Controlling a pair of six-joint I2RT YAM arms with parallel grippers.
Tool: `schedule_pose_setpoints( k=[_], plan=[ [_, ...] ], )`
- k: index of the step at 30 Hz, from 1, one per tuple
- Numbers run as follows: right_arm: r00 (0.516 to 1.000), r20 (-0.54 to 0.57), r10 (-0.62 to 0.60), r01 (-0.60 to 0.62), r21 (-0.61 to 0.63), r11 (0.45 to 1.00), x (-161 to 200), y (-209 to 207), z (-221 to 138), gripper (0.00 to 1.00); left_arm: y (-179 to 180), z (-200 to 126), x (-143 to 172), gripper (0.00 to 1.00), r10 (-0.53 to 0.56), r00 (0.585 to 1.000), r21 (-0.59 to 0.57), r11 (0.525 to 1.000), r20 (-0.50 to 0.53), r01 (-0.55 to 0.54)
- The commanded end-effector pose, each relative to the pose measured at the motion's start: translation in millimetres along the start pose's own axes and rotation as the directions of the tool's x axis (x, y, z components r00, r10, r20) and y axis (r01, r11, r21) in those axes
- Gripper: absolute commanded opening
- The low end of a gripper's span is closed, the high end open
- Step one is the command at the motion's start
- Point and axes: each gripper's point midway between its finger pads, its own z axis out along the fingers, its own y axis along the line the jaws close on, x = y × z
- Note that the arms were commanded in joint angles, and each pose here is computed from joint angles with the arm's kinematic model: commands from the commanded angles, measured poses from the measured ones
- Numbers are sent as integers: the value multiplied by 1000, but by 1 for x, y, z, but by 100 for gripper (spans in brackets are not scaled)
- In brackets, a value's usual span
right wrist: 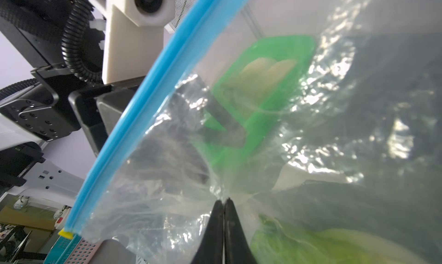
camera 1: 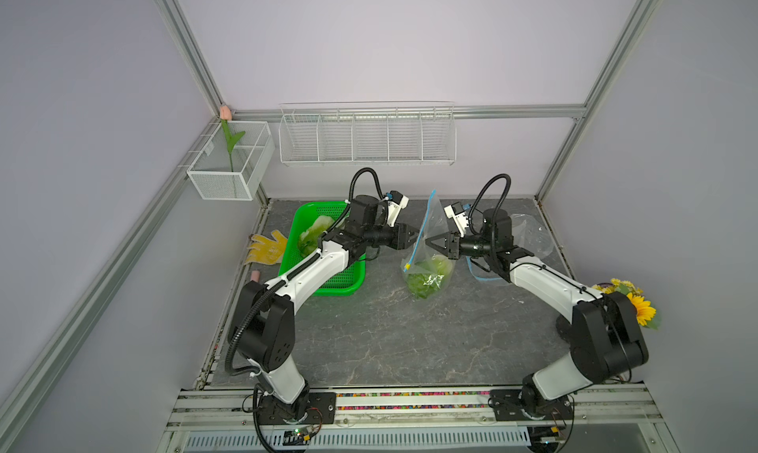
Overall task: Open the zip-top bag and take out the chinese cabbages
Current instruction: Open the zipper of the food storage bag at the center of the board.
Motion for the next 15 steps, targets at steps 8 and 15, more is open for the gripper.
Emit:
schedule_pose_setpoints(
  k=[8,15],
  plan=[
    [998,52,-40,38,51,998,-10,4,-26,7,8,-12,5,44,-8,1000,-25,1000,7,8],
    [993,92,-68,57,119,991,-23,-1,-48,7,10,-10,11,44,-14,1000,-27,1000,-5,14]
  ],
)
